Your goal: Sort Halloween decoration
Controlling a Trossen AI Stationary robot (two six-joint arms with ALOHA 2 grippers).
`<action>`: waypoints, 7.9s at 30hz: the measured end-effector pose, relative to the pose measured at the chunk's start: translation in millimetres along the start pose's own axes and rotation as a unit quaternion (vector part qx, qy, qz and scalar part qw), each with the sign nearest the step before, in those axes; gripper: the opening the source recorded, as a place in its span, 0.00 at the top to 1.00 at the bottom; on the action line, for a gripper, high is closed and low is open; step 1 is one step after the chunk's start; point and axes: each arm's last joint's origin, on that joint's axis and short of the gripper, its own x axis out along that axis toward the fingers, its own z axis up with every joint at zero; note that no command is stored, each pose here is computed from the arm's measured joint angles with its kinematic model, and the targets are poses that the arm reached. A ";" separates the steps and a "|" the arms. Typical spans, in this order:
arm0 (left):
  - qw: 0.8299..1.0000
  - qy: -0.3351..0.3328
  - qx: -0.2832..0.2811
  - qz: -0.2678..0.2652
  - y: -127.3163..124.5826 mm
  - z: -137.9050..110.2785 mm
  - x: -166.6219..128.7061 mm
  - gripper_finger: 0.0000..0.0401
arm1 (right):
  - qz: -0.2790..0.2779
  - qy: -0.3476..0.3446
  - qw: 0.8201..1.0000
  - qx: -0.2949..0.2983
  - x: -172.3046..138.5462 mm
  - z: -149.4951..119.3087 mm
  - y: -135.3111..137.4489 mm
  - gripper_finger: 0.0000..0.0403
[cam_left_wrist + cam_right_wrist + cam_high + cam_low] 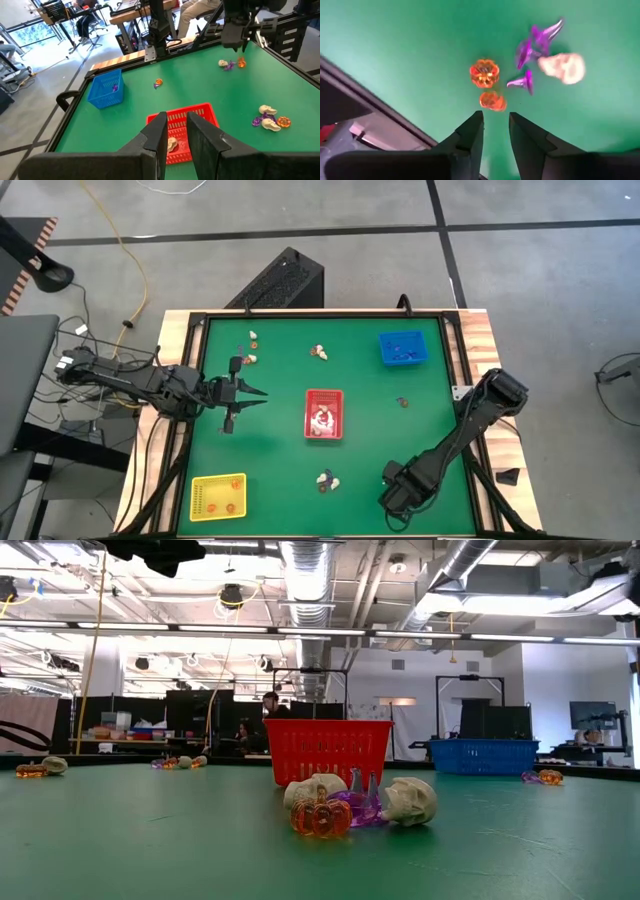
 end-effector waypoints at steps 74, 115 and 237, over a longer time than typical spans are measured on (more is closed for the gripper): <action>0.708 0.593 -0.349 0.157 -39.9 -113.6 15.1 0.66 | 0.007 -0.635 0.677 -0.372 -119.7 45.0 -107.8 0.80; 0.698 0.656 -0.272 0.092 -46.3 -106.3 31.5 0.78 | 0.045 -0.605 0.713 -0.352 -107.6 39.0 -100.0 0.80; 0.978 0.108 -0.167 -0.062 -15.4 -44.0 126.0 0.86 | 0.001 -0.601 0.738 -0.306 -111.1 64.0 -119.5 0.80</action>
